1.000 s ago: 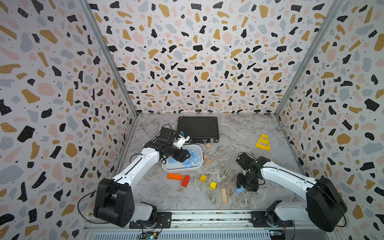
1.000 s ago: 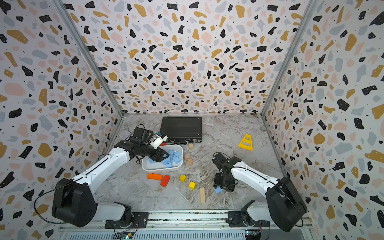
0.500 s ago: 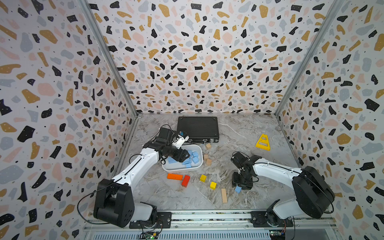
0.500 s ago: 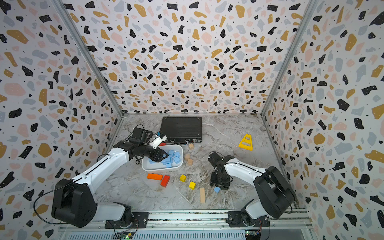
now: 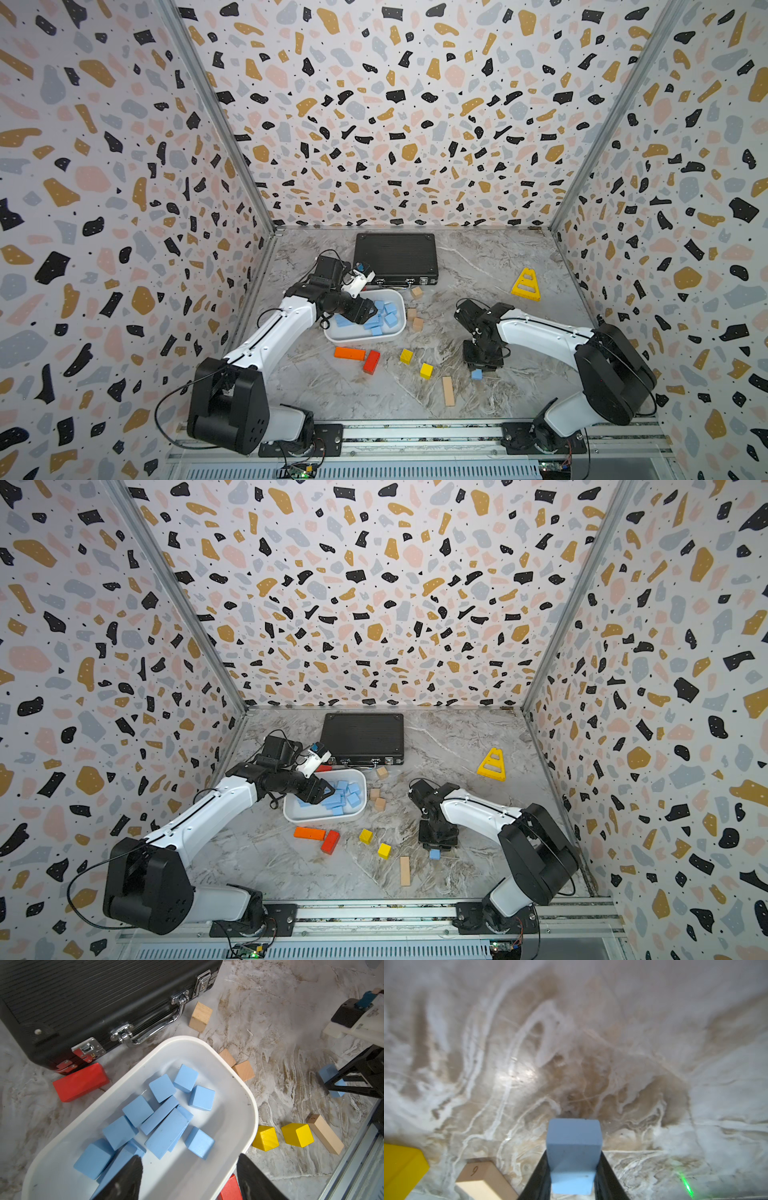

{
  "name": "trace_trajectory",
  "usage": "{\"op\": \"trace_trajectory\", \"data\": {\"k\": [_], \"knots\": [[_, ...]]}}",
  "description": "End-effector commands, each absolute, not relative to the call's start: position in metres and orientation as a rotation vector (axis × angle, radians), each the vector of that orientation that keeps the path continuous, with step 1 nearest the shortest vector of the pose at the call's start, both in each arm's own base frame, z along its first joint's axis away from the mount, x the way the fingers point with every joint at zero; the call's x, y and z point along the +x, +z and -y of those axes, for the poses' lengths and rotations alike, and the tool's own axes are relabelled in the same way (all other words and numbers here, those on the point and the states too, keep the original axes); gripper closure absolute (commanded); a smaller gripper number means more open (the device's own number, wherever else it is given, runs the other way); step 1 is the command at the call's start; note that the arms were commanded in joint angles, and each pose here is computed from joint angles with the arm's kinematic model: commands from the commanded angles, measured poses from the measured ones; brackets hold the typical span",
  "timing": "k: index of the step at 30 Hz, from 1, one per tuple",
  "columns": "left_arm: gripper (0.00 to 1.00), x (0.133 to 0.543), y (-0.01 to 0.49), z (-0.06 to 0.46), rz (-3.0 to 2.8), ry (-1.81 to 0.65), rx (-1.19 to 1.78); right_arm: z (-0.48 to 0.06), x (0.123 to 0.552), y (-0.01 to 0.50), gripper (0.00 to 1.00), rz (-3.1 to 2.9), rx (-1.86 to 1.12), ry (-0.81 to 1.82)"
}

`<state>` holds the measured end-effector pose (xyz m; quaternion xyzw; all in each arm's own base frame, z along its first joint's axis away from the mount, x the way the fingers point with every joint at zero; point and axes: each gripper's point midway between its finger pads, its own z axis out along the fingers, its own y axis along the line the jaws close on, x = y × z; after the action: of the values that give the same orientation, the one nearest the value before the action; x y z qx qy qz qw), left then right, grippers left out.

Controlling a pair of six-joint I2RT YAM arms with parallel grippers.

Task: Pick out the blue building blocks
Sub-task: Pick up the building block from the center of the board, then place the building block in the storage box.

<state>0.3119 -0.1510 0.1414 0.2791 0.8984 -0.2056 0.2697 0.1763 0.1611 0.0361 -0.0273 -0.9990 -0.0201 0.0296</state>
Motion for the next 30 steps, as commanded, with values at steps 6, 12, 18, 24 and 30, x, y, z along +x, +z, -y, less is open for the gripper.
{"op": "trace_trajectory", "data": {"k": [6, 12, 18, 24, 30], "knots": [[0.24, 0.332, 0.149, 0.107, -2.412, -0.512, 0.488, -0.211, 0.234, 0.109, 0.69, 3.236, 0.308, -0.104], [0.23, 0.34, 0.149, 0.06, -2.417, -0.525, 0.233, -0.29, 0.272, 0.14, 0.69, 3.252, 0.644, -0.193], [0.21, 0.342, 0.151, 0.029, -2.401, -0.483, 0.115, -0.381, 0.289, 0.147, 0.69, 3.226, 0.899, -0.34], [0.21, 0.341, 0.15, 0.026, -2.397, -0.48, 0.108, -0.415, 0.297, 0.121, 0.69, 3.186, 0.941, -0.32], [0.21, 0.342, 0.144, 0.026, -2.409, -0.493, 0.085, -0.411, 0.304, 0.097, 0.69, 3.181, 0.919, -0.213]]}}
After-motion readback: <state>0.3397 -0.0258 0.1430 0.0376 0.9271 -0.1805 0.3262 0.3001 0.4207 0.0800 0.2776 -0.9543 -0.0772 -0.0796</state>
